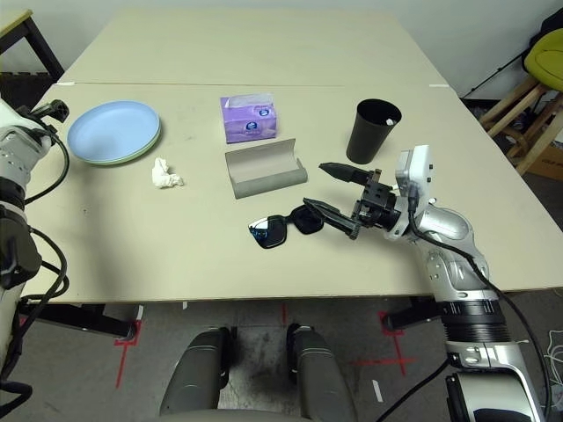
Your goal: Organize and tidy the items on the table.
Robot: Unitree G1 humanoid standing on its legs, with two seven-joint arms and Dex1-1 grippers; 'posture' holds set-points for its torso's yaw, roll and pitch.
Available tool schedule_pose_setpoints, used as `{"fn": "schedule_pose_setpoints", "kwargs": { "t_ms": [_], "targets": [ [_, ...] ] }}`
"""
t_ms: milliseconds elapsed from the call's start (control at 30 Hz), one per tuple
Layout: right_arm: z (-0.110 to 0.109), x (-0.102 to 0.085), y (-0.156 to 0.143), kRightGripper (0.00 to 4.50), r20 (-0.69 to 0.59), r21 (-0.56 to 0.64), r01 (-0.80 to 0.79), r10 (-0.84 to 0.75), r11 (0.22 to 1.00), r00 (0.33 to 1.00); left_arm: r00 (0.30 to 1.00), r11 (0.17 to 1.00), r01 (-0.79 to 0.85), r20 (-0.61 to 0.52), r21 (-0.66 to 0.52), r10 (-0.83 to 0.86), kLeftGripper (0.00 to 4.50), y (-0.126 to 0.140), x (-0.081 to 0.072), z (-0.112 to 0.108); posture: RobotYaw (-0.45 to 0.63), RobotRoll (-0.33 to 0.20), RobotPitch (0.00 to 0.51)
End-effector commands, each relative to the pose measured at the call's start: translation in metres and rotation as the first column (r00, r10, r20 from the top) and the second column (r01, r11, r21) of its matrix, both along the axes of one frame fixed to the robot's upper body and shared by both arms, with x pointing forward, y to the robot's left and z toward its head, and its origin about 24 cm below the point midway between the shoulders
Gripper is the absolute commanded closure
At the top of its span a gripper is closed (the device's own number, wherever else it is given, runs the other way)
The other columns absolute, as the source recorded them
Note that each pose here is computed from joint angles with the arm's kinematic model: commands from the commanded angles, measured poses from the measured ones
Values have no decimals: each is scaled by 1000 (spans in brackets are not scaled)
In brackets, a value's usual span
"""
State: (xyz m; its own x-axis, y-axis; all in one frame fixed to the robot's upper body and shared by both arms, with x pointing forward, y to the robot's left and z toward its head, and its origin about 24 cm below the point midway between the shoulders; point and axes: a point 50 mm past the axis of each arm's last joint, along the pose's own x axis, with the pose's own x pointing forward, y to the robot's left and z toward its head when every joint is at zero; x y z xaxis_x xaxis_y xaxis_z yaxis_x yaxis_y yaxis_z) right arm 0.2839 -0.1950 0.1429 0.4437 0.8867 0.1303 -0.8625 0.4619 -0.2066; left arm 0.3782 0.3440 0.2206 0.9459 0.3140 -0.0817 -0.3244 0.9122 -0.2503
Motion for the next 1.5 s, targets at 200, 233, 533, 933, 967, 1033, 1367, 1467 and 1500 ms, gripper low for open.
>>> {"fn": "schedule_pose_setpoints", "kwargs": {
  "t_ms": [200,233,533,933,967,1033,1367,1467,1500],
  "targets": [
    [1,0,-1,0,6,-11,1,-1,1000,1000,927,901,368,-161,229,-338,22,-18,1,-14,139,0,153],
    [2,0,-1,0,7,-12,1,-1,1000,1000,913,884,401,-181,241,-365,22,-19,0,-15,139,0,152],
    [3,0,-2,0,9,-19,0,0,1000,1000,698,599,716,-368,360,-613,22,-26,-14,-28,132,0,149],
    [3,-1,-3,0,9,-26,1,-1,1000,1000,498,419,864,-353,278,-792,22,-34,-28,-33,132,0,146],
    [3,-1,-3,0,9,-27,1,-1,1000,1000,486,402,871,-371,284,-791,22,-35,-28,-35,133,0,147],
    [3,-1,-3,0,9,-28,0,0,1000,1000,462,369,883,-396,291,-794,22,-37,-29,-39,131,0,147],
    [3,-3,-4,0,8,-33,2,-2,999,1000,425,329,901,-411,284,-807,22,-42,-31,-48,122,0,149],
    [3,-3,-4,0,7,-33,4,-4,999,1000,437,352,896,-395,271,-808,22,-44,-28,-48,121,0,148],
    [3,-3,-4,0,7,-33,4,-4,999,1000,440,357,895,-388,269,-810,22,-45,-27,-49,121,0,149]
  ]
}}
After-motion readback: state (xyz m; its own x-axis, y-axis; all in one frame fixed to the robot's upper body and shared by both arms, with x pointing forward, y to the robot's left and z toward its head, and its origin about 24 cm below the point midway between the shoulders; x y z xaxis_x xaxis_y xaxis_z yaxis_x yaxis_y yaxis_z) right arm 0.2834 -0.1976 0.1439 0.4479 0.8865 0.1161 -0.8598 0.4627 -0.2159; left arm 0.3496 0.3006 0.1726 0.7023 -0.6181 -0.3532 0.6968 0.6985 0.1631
